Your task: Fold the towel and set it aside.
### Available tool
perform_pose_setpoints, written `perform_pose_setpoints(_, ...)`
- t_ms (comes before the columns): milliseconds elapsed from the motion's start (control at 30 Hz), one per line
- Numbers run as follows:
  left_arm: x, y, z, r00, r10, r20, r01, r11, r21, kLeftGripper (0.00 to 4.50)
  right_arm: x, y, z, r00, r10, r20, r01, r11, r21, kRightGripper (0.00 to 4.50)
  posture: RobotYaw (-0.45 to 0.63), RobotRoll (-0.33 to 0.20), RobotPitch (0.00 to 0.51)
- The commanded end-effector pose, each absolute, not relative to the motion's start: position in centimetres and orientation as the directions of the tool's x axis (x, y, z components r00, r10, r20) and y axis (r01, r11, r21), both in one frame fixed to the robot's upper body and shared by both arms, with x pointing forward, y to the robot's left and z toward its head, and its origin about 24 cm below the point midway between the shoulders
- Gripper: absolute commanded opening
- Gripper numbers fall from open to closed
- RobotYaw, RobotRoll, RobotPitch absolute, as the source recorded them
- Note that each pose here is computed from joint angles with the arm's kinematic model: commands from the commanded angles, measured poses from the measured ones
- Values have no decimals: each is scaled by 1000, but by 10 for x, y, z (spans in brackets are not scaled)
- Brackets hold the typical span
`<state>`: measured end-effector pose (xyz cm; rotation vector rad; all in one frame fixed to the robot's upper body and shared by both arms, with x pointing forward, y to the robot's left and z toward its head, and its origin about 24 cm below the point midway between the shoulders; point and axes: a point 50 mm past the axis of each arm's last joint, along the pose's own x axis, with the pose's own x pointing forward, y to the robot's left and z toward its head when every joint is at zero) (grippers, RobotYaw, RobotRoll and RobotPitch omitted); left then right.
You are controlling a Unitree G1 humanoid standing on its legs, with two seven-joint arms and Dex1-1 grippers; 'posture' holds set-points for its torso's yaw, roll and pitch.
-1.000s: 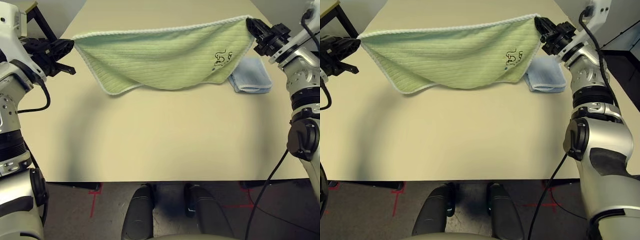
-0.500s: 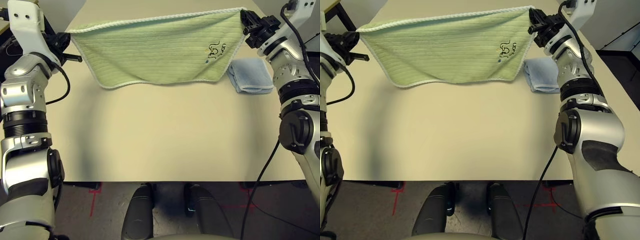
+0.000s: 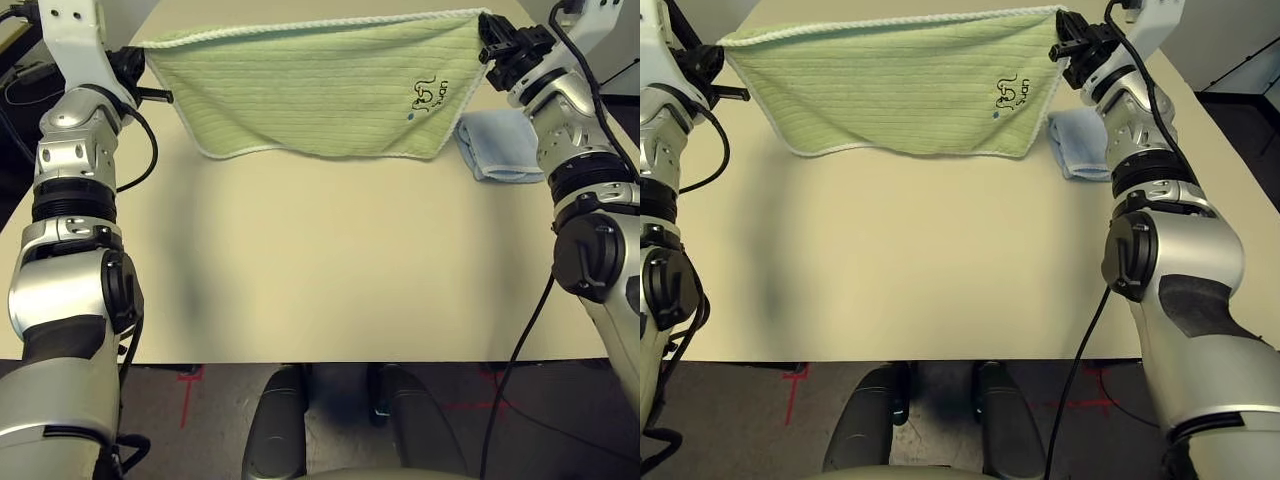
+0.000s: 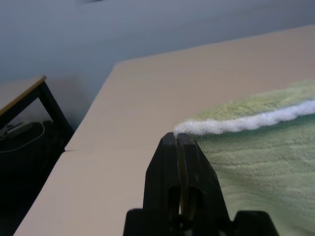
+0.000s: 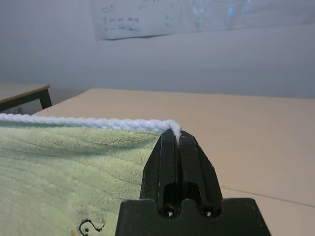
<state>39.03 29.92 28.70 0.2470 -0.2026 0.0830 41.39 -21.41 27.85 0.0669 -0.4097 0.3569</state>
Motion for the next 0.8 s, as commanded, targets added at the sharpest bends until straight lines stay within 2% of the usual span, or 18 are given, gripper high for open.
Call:
perform_pose_setpoints(33,386,315,287,977,116,180,-161,953,258,65,415,-220,275,886,274,375,-306,952,27,0,146,0,265)
perform_pose_setpoints(233,387,317,298,967,153,201,-202,947,251,65,416,-212,294,872,257,417,-287,958,11,0,148,0,288)
perform_pose_setpoints(400,383,314,327,940,149,306,-226,945,235,65,410,-216,327,827,215,519,-263,965,19,0,147,0,295)
perform_pose_setpoints(567,376,312,352,898,118,425,-226,951,214,65,400,-229,347,768,188,612,-248,969,13,0,143,0,298)
perform_pose_setpoints(700,373,312,352,895,60,443,-177,957,229,65,397,-241,338,764,202,613,-253,968,-5,0,138,0,300)
perform_pose_setpoints(800,373,316,319,949,-18,316,-74,957,279,65,399,-244,309,786,313,533,-334,941,-60,0,138,0,303)
